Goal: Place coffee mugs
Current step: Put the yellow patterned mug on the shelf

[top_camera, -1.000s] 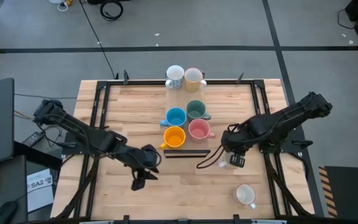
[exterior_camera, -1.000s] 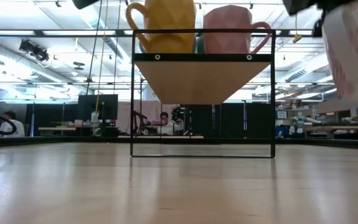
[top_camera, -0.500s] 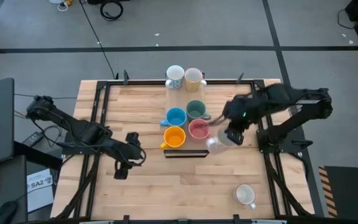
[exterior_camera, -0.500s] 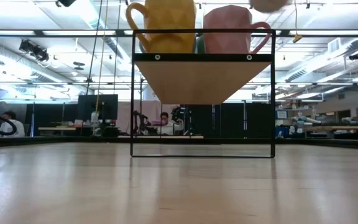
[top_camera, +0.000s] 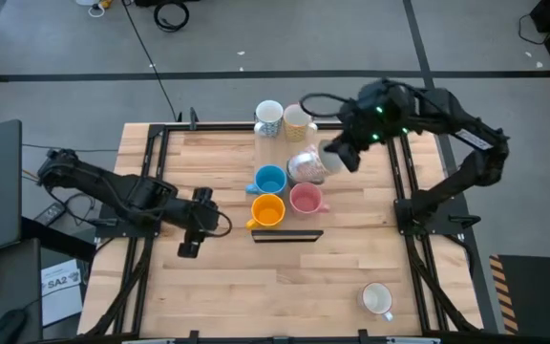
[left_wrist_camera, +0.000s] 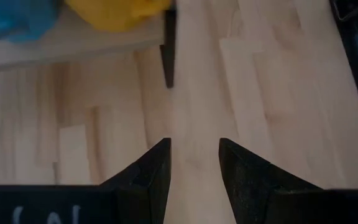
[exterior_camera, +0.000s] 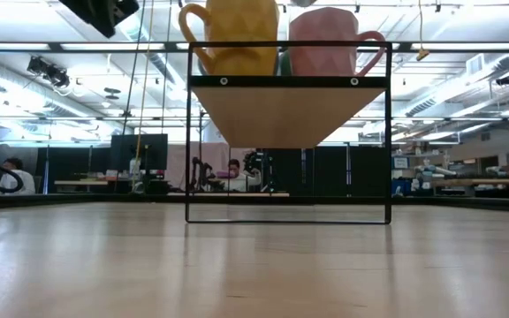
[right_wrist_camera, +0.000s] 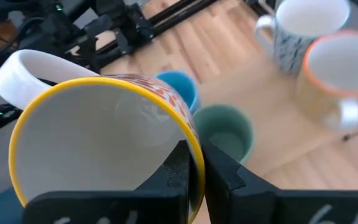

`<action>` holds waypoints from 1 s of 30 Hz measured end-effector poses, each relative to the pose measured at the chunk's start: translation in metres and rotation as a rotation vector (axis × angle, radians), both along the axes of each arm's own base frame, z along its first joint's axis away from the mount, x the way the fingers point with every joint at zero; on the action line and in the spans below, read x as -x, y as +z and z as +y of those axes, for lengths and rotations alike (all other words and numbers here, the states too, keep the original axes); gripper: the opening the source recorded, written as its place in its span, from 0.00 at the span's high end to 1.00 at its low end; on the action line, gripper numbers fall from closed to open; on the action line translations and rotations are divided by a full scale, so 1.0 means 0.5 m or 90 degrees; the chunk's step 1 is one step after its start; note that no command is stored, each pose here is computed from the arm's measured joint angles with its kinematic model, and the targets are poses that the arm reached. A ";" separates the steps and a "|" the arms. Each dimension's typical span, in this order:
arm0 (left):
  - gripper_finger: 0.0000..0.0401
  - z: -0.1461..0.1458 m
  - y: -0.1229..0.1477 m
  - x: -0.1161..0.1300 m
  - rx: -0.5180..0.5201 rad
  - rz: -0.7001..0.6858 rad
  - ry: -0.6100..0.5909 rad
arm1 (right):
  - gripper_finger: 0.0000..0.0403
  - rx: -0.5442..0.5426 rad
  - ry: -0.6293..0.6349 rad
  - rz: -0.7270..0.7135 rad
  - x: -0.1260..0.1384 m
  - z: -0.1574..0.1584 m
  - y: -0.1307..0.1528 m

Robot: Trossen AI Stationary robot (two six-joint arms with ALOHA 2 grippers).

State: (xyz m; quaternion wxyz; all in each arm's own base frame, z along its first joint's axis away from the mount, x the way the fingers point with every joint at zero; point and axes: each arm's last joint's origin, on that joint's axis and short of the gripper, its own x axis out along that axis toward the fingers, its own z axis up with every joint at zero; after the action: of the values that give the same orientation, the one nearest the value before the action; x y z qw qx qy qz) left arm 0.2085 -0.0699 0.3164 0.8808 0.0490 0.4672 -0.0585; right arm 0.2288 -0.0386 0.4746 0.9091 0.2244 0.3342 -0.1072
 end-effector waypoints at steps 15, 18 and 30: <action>0.65 0.028 0.006 -0.013 0.012 -0.021 -0.010 | 0.93 0.116 0.031 0.042 -0.170 -0.173 -0.034; 0.65 0.027 0.006 -0.013 0.014 -0.020 -0.011 | 0.93 0.122 0.035 0.062 -0.195 -0.197 -0.056; 0.65 0.027 0.006 -0.013 0.014 -0.023 -0.009 | 0.93 0.117 0.039 0.133 -0.241 -0.238 -0.123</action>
State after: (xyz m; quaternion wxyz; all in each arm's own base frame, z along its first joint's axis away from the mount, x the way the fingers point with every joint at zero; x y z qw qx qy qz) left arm 0.2151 -0.0562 0.3195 0.8890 0.0434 0.4505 -0.0693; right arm 0.3494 -0.1577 0.4129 0.8889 0.1174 0.4226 -0.1323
